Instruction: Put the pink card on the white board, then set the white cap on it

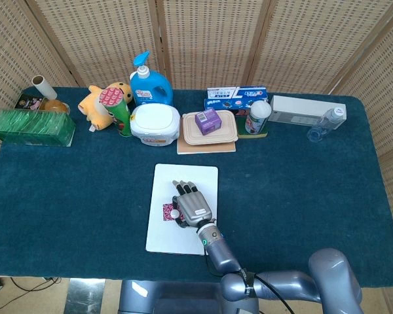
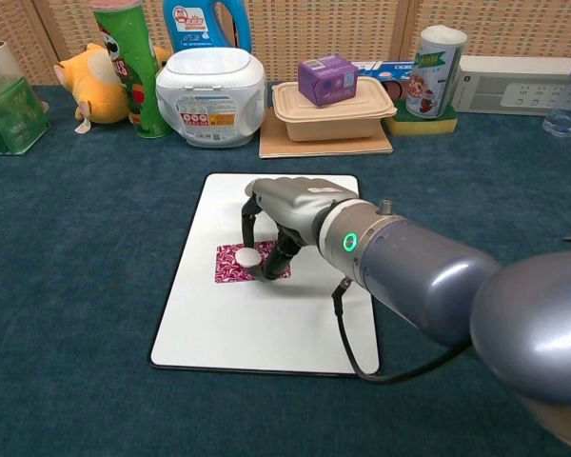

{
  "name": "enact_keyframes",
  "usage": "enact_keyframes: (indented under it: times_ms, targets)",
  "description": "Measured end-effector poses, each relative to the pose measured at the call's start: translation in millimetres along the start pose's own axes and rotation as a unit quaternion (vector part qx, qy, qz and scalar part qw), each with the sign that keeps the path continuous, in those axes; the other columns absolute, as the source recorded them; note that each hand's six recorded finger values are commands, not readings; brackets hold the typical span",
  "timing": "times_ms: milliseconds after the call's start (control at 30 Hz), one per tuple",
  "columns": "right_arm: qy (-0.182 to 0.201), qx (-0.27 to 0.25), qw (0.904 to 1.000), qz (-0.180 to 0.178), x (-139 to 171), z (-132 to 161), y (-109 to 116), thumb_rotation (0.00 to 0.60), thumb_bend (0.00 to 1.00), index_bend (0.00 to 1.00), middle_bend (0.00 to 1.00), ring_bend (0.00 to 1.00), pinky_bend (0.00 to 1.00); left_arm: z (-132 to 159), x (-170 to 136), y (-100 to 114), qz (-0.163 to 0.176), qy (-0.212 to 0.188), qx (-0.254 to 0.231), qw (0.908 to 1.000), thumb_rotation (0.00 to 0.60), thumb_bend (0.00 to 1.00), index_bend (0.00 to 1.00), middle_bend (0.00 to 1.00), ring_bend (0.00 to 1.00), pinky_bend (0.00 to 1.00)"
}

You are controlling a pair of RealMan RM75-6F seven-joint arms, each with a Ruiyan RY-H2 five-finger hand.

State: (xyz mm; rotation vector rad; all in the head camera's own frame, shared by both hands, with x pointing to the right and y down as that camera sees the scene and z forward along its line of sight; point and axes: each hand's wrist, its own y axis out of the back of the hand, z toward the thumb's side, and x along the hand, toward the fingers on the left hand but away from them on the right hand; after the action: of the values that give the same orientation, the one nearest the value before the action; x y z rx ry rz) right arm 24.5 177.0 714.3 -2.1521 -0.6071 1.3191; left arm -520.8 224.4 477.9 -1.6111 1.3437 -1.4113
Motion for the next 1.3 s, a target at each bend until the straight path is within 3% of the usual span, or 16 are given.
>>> enact_keyframes:
  times_ms: [267, 667, 767, 1000, 1300]
  targets:
    - [0.0, -0.001, 1.0, 0.005, 1.0, 1.3, 0.2, 0.6, 0.4, 0.18, 0.02, 0.0, 0.0, -0.2, -0.1, 0.3, 0.0, -0.001, -0.001, 1.0, 0.6, 0.1, 0.0, 0.0, 0.0, 0.0]
    - [0.006, -0.003, 0.9997, -0.024, 10.6, -8.1, 31.6, 0.6, 0.4, 0.17, 0.02, 0.0, 0.0, 0.2, 0.7, -0.2, -0.002, -0.002, 0.0, 1.0, 0.6, 0.1, 0.0, 0.0, 0.0, 0.0]
    - [0.002, 0.003, 0.9993, -0.038, 13.7, -23.6, 45.4, 0.6, 0.37, 0.17, 0.02, 0.0, 0.0, 0.2, 0.4, -0.3, -0.002, -0.002, 0.0, 1.0, 0.6, 0.1, 0.0, 0.0, 0.0, 0.0]
    - [0.014, 0.013, 0.9967, -0.079, 23.9, -65.7, 80.4, 0.6, 0.1, 0.09, 0.0, 0.0, 0.0, 2.3, 0.3, -1.6, -0.003, -0.003, 0.004, 1.0, 0.6, 0.1, 0.0, 0.0, 0.0, 0.0]
    - [0.032, 0.044, 0.9892, -0.136, 65.2, -137.5, 114.8, 0.6, 0.04, 0.04, 0.0, 0.0, 0.0, 4.9, -0.6, -2.1, 0.001, -0.003, 0.009, 1.0, 0.6, 0.1, 0.0, 0.0, 0.0, 0.0]
